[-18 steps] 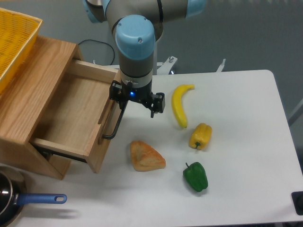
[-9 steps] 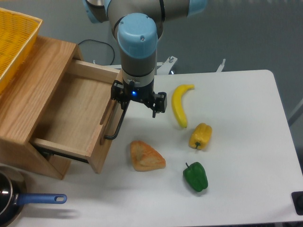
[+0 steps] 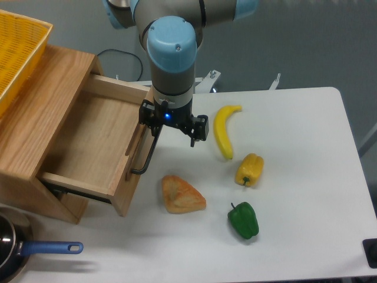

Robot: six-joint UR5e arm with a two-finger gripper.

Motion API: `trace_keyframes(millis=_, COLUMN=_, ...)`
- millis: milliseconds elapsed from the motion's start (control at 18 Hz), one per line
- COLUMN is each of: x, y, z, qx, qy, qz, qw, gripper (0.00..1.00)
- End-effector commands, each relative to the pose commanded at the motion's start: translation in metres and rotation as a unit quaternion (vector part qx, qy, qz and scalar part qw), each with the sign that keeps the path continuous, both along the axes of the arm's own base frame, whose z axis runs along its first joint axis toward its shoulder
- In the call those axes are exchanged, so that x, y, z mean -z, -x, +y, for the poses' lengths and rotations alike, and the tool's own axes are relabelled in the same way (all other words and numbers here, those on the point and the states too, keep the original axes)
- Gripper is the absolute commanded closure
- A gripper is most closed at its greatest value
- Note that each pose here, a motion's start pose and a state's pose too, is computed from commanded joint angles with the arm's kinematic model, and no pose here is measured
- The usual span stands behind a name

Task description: Slide open the top drawer

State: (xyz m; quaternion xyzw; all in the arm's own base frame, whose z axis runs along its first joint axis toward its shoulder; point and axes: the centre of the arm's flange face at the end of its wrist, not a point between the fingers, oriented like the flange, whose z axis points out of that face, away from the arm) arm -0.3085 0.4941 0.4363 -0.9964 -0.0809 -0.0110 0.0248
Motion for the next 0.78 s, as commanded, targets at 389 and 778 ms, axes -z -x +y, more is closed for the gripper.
trace_keyframes(millis=389, x=-0.001, y=0.0043, z=-0.0033, qx=-0.002, qy=0.003, qz=0.005, qw=1.0, gripper=0.0)
trace_keyframes(millis=778, x=-0.0039, y=0.0098, z=-0.0069, qx=0.006, qy=0.002, qz=0.008, qw=0.9999, gripper=0.0)
